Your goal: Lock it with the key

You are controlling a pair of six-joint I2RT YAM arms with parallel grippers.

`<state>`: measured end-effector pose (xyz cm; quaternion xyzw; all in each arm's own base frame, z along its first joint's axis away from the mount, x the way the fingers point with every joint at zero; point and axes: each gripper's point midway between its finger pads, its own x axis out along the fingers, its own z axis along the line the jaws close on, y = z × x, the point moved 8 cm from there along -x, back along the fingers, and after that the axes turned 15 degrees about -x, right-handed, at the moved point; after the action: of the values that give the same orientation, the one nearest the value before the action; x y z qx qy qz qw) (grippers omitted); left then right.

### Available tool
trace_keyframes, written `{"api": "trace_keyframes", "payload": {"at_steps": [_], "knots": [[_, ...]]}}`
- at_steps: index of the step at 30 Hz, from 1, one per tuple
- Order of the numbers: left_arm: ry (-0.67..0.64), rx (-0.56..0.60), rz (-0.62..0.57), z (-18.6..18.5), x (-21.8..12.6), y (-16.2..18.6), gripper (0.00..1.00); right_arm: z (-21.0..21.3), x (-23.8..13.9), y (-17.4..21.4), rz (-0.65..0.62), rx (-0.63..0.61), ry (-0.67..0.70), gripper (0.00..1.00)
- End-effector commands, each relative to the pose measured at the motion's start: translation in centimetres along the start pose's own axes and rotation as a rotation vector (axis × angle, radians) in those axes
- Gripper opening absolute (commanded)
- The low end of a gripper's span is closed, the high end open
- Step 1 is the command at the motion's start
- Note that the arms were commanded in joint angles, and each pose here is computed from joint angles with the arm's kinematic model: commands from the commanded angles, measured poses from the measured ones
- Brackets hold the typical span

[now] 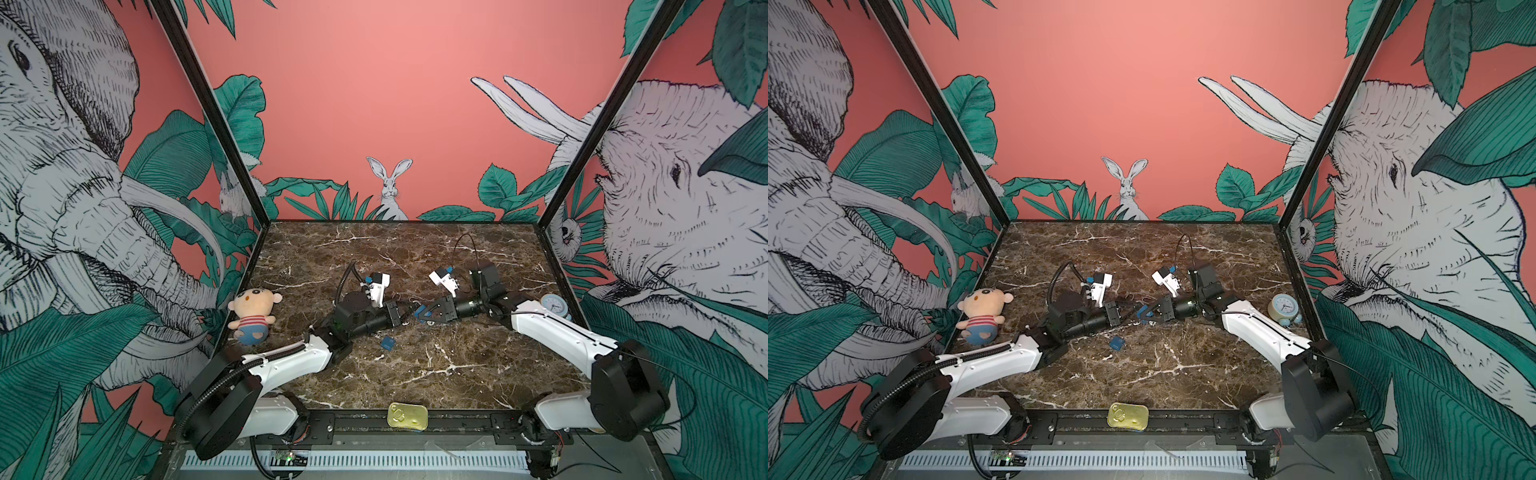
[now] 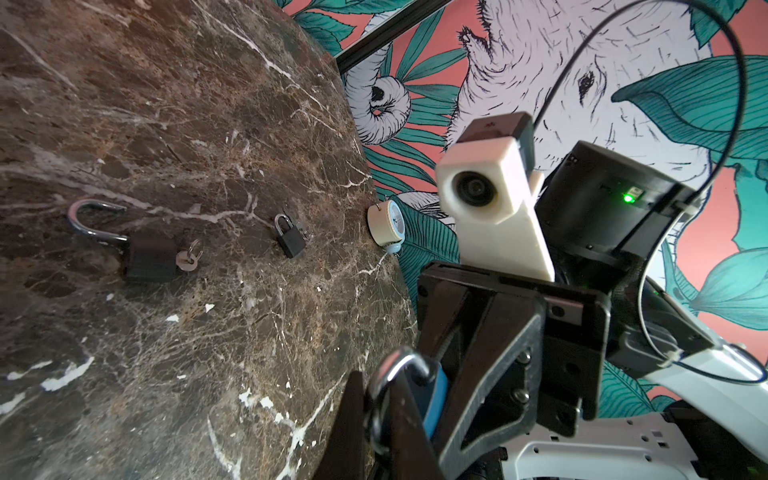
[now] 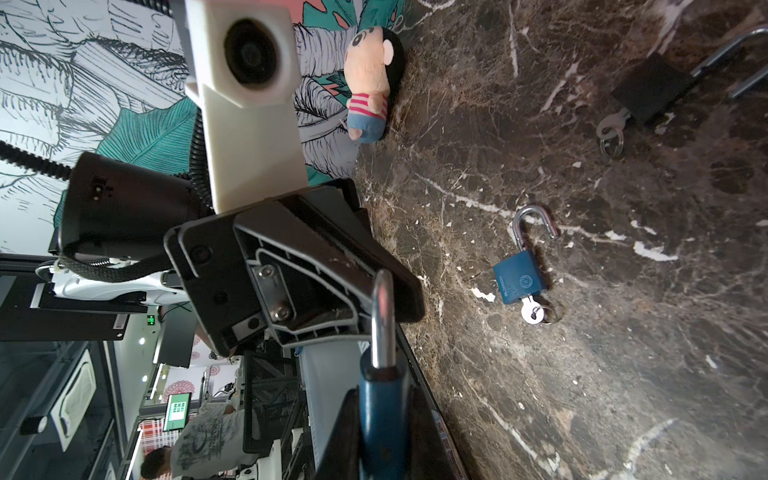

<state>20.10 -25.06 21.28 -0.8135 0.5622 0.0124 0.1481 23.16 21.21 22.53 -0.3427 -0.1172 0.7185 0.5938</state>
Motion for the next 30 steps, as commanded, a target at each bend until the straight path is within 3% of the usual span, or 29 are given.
{"api": "trace_keyframes", "payload": {"at_steps": [1, 16, 17, 20, 23, 26, 30], "knots": [[0.095, 0.100, 0.291, -2.2, 0.2, 3.7, 0.00, 2.6, -1.4, -5.2, -0.184, -0.270, 0.039, 0.00], [0.148, 0.190, 0.224, -5.2, 0.4, -0.7, 0.00, 3.8, -2.4, -4.5, -0.235, -0.296, 0.063, 0.00], [0.146, 0.192, 0.216, -5.2, 0.3, -0.9, 0.00, 3.7, -2.5, -4.4, -0.239, -0.293, 0.069, 0.08], [0.141, 0.194, 0.197, -5.2, 0.2, -1.5, 0.00, 3.5, -2.5, -4.3, -0.251, -0.282, 0.085, 0.15], [0.125, 0.190, 0.171, -4.9, 0.1, -2.0, 0.00, 3.4, -2.6, -4.3, -0.265, -0.279, 0.107, 0.34], [0.116, 0.181, 0.150, -4.7, 0.1, -2.2, 0.00, 3.3, -2.8, -4.2, -0.276, -0.275, 0.122, 0.42], [0.112, 0.179, 0.102, -4.5, -0.4, -3.3, 0.00, 3.3, -3.0, -3.9, -0.285, -0.271, 0.136, 0.44]]}}
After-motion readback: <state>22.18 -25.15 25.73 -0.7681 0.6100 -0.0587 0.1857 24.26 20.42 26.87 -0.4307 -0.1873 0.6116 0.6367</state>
